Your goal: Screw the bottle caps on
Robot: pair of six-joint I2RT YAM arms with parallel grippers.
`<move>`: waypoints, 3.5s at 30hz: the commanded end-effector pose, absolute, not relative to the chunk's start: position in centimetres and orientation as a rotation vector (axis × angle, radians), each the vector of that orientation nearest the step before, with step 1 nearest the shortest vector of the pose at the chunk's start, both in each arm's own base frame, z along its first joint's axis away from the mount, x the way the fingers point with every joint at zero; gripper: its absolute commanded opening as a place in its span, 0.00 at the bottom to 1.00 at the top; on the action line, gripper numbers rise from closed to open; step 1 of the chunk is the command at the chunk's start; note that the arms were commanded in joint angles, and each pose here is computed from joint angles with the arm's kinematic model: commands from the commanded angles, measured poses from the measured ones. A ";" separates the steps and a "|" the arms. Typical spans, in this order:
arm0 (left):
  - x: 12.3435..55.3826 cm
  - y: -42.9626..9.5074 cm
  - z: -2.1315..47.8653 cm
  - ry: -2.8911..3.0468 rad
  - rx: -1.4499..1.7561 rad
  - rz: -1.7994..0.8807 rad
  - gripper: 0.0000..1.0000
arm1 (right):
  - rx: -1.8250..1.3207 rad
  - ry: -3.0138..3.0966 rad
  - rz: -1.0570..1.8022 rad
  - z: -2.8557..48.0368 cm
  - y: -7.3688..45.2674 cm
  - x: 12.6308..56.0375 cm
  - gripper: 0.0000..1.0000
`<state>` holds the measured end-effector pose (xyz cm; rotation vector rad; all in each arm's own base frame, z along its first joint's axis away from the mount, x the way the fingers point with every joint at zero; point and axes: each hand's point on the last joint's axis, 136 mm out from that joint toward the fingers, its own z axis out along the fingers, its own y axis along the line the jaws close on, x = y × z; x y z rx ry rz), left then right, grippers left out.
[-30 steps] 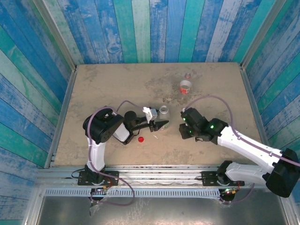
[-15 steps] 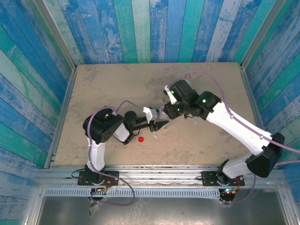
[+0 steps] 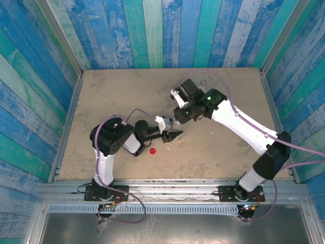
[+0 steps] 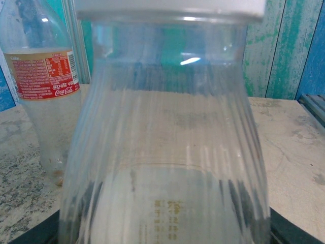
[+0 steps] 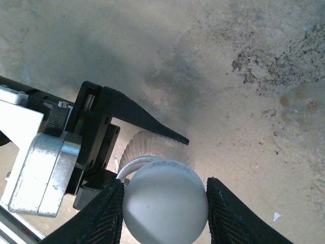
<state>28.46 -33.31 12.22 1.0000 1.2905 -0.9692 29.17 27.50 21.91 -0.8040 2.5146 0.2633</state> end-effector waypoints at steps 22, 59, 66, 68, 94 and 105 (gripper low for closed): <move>28.1 -33.6 8.7 1.429 1.019 -1.017 0.61 | -0.912 2.570 0.315 21.0 28.1 27.5 0.44; 27.9 -33.7 8.6 1.433 1.037 -1.021 0.61 | -1.038 2.688 0.048 18.9 28.0 27.2 0.43; 27.9 -33.7 8.8 1.431 1.031 -1.031 0.61 | -0.985 2.646 0.086 20.1 28.3 27.8 0.60; 27.9 -33.7 8.6 1.435 1.032 -1.036 0.61 | -0.969 2.621 0.112 20.7 28.5 27.9 0.67; 27.9 -33.8 8.4 1.444 1.035 -1.034 0.61 | -0.634 2.457 0.640 22.7 27.8 29.7 0.52; 27.9 -33.8 8.5 1.442 1.036 -1.034 0.61 | -0.604 2.536 0.583 19.6 26.2 29.4 0.39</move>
